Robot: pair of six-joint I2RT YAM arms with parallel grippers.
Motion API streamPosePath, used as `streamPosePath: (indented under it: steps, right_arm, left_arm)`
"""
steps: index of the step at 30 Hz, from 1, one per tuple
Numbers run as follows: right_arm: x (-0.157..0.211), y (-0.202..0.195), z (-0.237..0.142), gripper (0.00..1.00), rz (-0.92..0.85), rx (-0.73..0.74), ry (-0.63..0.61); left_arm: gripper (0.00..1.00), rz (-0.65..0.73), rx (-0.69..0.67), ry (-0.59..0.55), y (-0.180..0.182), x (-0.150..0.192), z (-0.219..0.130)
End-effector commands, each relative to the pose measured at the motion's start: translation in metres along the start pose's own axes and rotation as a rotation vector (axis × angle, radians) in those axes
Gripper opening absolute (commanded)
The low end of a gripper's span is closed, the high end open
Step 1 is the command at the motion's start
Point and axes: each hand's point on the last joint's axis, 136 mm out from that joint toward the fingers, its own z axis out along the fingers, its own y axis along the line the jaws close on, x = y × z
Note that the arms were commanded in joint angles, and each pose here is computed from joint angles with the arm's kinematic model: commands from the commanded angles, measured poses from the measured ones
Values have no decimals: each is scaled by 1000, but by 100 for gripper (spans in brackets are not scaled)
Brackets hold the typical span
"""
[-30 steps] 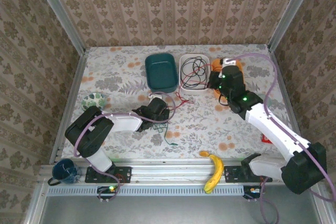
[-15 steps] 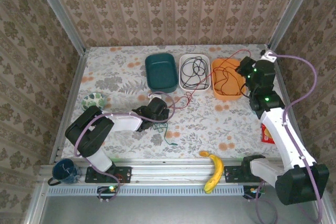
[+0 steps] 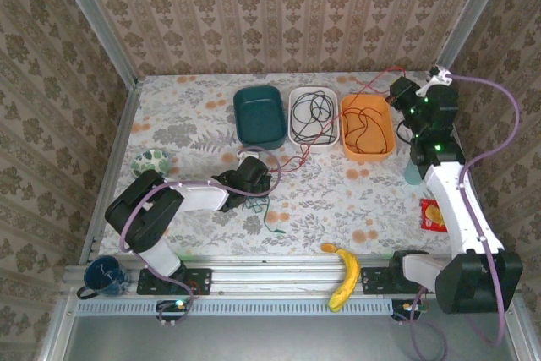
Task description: Untangle the cables
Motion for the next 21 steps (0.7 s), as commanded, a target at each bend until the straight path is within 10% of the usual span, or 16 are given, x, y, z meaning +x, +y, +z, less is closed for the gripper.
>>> streamPosePath:
  steps: [1,21]
  right_arm:
    - [30,35,7,0,-6,-132,131]
    - [187,134,22,0,14,-477,542]
  left_arm:
    - [86,7,2,30,3,11,5]
    - [87,227,149,10,-59,3,2]
